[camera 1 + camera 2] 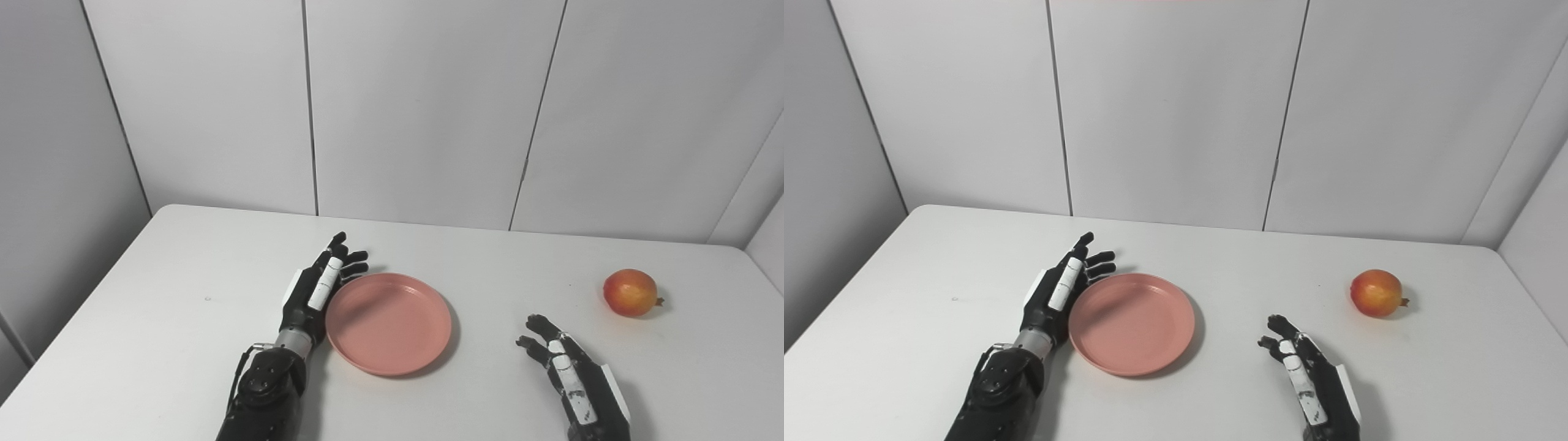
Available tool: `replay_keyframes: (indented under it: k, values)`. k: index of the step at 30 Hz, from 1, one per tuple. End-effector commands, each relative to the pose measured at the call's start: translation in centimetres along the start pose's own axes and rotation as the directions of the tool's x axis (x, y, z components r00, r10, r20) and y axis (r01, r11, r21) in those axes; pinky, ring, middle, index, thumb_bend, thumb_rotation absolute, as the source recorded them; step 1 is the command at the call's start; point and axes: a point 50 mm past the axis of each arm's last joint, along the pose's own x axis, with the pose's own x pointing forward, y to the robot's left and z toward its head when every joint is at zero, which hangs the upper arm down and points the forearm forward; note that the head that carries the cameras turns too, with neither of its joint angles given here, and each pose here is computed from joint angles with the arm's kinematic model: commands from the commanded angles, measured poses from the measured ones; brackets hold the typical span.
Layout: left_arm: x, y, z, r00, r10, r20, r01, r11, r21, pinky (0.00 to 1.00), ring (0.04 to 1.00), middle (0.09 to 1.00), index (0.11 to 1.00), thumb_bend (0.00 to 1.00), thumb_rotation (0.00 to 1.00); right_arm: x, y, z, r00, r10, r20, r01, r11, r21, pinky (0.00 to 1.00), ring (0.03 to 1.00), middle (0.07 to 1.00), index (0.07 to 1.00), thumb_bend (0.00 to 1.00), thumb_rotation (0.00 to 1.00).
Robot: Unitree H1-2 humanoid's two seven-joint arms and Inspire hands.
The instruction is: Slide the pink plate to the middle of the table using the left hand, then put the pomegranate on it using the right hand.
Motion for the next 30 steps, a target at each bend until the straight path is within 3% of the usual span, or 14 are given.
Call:
replay_keyframes:
  k: [1,13,25,30]
  values:
    - [0.0,-0.2,-1.0,0.998,0.011,-0.057,-0.011,1.000,-0.009,0.76,0.762,0.762,0.907,0.86,0.79,-0.2,0.1,0.2,1.000,-0.009,-0.004,0.009,1.000,0.006,0.88,0.797,0.861,0.797,0.81,0.81]
    - [-0.2,-3.1,-1.6,0.998,0.022,-0.059,-0.023,0.999,-0.024,0.77,0.758,0.765,0.937,0.91,0.81,-0.3,0.3,0.4,1.000,-0.010,-0.004,0.010,1.000,0.007,0.88,0.798,0.853,0.790,0.81,0.80]
    - [-0.7,-2.2,-1.8,0.998,0.038,-0.059,-0.039,0.999,-0.023,0.78,0.769,0.768,0.942,0.93,0.81,-0.4,0.5,0.6,1.000,-0.014,-0.004,0.014,1.000,0.010,0.88,0.796,0.847,0.781,0.80,0.79]
    - [-1.0,-1.4,-1.9,0.997,0.050,-0.057,-0.051,0.999,-0.012,0.78,0.771,0.775,0.939,0.94,0.82,-0.5,0.7,0.6,0.999,-0.030,0.044,0.031,0.999,-0.033,0.87,0.790,0.836,0.784,0.79,0.79]
